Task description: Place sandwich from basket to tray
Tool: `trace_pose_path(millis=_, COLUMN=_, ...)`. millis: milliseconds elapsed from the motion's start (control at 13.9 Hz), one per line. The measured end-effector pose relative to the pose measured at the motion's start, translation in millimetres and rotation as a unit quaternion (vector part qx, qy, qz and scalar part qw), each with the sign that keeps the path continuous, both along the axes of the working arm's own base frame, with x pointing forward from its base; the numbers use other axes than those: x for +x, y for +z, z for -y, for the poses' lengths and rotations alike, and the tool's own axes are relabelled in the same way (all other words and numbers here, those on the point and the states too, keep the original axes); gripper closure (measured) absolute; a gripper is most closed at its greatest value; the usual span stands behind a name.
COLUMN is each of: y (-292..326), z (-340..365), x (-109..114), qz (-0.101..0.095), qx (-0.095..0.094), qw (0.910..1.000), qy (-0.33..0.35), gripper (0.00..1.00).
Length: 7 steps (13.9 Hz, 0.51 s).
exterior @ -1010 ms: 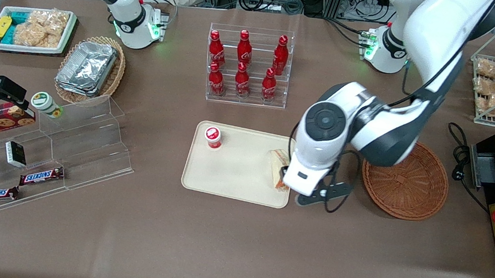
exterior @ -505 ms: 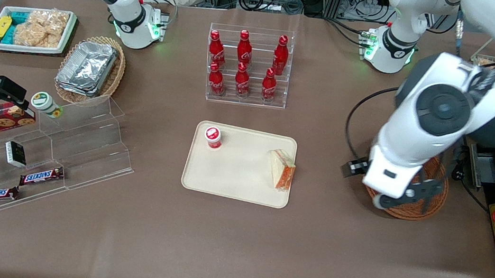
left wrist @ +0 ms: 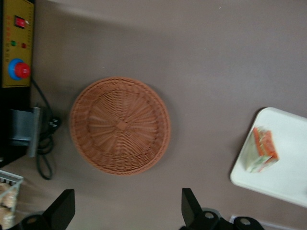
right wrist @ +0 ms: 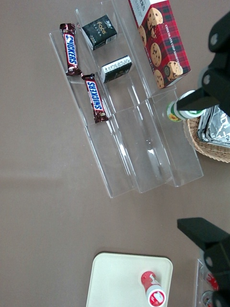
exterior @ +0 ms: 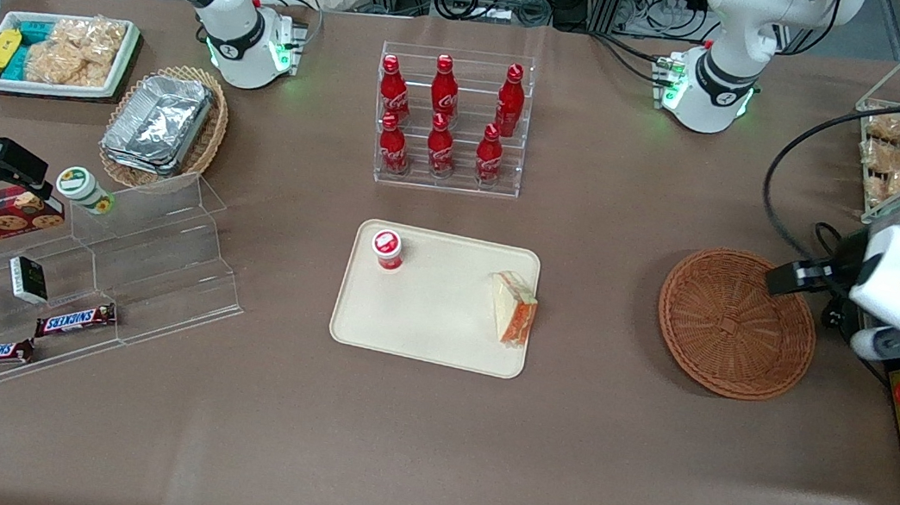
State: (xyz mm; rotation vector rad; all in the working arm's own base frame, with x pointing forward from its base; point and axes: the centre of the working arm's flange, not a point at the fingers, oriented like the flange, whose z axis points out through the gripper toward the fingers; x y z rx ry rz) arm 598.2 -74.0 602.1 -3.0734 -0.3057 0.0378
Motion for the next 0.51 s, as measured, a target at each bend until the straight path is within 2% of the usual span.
trace_pose_path(millis=505, y=15.7, z=-69.1, x=-52.3, qz=-0.008, qx=-0.013, qw=0.9992, qy=-0.037, gripper=0.00)
